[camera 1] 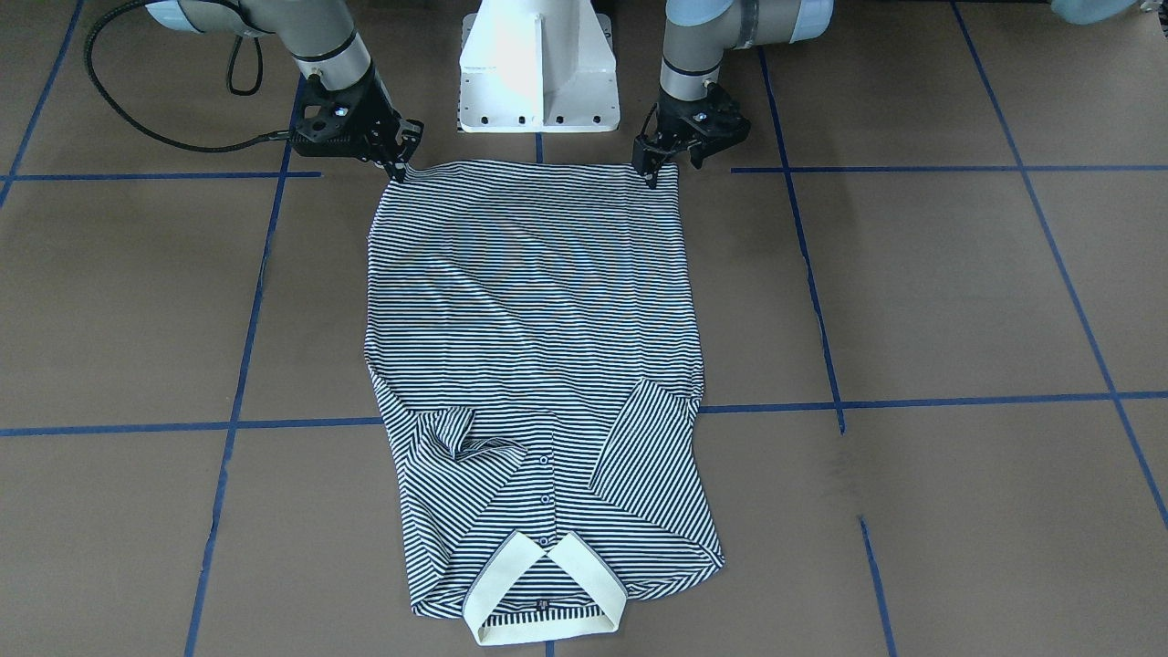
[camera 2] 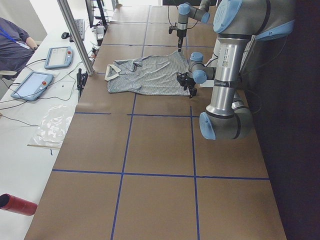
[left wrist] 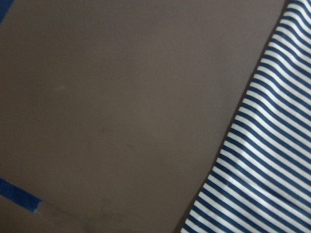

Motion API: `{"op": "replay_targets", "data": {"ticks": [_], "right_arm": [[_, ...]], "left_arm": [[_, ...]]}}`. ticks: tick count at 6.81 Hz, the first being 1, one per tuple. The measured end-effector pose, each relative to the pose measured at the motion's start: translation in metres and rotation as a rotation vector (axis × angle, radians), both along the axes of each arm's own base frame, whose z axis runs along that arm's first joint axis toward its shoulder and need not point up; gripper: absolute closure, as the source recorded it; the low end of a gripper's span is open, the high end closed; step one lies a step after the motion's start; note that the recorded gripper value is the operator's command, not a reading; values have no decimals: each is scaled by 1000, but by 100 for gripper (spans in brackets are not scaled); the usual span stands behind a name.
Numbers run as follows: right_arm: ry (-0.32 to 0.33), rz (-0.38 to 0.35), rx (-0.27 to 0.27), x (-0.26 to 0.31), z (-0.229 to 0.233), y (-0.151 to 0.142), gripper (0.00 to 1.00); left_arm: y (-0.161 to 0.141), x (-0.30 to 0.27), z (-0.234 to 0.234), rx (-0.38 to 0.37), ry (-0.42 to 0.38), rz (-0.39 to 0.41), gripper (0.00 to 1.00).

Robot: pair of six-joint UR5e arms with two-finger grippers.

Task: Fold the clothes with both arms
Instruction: 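Move the left gripper to the hem corner nearest it and grasp both hem corners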

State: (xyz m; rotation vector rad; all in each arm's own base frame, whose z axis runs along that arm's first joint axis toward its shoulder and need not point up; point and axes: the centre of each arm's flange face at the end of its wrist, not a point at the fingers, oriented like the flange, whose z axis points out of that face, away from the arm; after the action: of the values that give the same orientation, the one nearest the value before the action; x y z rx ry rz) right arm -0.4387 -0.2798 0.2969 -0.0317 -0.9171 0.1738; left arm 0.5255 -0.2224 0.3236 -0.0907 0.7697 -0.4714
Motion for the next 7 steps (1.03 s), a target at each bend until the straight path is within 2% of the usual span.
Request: {"op": "replay_targets", "data": {"ticks": [2,3,4,5,7], "right_arm": [[0,4,-2,2,0,-2,100],[0,4,-2,2,0,-2,100],[0,5,-2,2,0,-3,100],[1,5,-2,2,1,-3,100],[2,5,-4,3,2,-3,100]], "left_arm": [[0,0,-1,-1,1,1,58],[0,1,0,-1,-1,2,82],[1,1,0,-1,0,4,96],[1,1,-2,0,3,7,100],[2,-2,-12,6,22,14,100]]}}
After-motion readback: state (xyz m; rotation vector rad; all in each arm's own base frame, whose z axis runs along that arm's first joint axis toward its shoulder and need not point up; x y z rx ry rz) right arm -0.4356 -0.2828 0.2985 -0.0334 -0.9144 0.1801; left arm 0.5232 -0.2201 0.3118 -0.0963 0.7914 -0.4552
